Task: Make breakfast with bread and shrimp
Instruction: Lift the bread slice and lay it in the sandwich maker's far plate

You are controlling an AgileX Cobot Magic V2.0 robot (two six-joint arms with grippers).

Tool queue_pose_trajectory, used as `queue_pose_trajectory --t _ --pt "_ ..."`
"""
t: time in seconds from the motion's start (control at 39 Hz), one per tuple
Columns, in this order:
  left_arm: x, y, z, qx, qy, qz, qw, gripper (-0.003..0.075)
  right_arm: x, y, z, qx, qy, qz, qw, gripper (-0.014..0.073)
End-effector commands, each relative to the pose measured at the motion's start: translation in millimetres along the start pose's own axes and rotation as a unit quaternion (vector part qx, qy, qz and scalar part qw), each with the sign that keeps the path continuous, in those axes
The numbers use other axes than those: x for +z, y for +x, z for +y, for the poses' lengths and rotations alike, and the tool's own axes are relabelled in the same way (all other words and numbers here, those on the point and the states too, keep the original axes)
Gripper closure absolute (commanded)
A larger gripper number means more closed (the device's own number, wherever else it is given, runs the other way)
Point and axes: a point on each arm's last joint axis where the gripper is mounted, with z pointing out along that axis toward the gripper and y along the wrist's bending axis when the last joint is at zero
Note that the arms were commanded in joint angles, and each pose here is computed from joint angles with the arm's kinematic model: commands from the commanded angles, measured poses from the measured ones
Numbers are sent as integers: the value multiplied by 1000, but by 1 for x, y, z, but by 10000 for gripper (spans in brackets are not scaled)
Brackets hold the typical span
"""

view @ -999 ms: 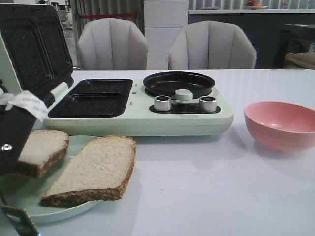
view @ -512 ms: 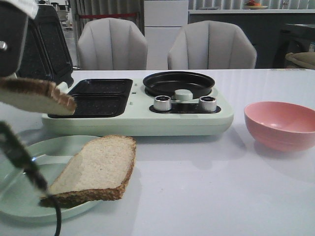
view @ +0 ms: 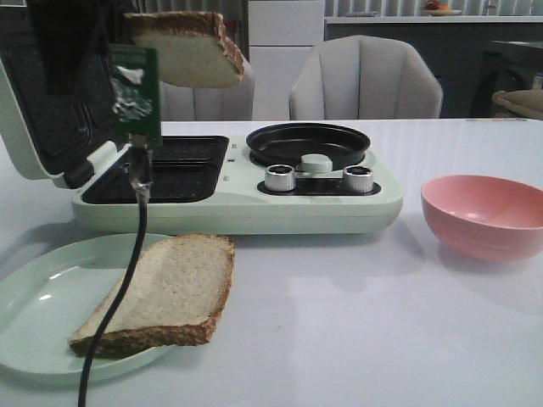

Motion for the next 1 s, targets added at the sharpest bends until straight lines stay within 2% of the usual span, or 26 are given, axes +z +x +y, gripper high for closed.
queue_pose_trajectory --t 0.0,0.2,0.51,0.69,0.97 --pt "11 -4 23 -9 -31 -3 999 601 -3 -15 1 -6 -5 -62 998 442" --pt "55 5 39 -39 -39 35 998 601 -3 -15 1 -6 -5 -62 998 442" --pt "115 25 37 -21 -35 76 996 601 -3 -15 1 -6 -5 -62 998 442" --pt "141 28 30 -34 -28 70 997 601 -3 -15 1 -6 -5 -62 998 442" --pt "168 36 2 -41 12 78 996 600 -3 -15 1 -6 -5 -62 998 442"
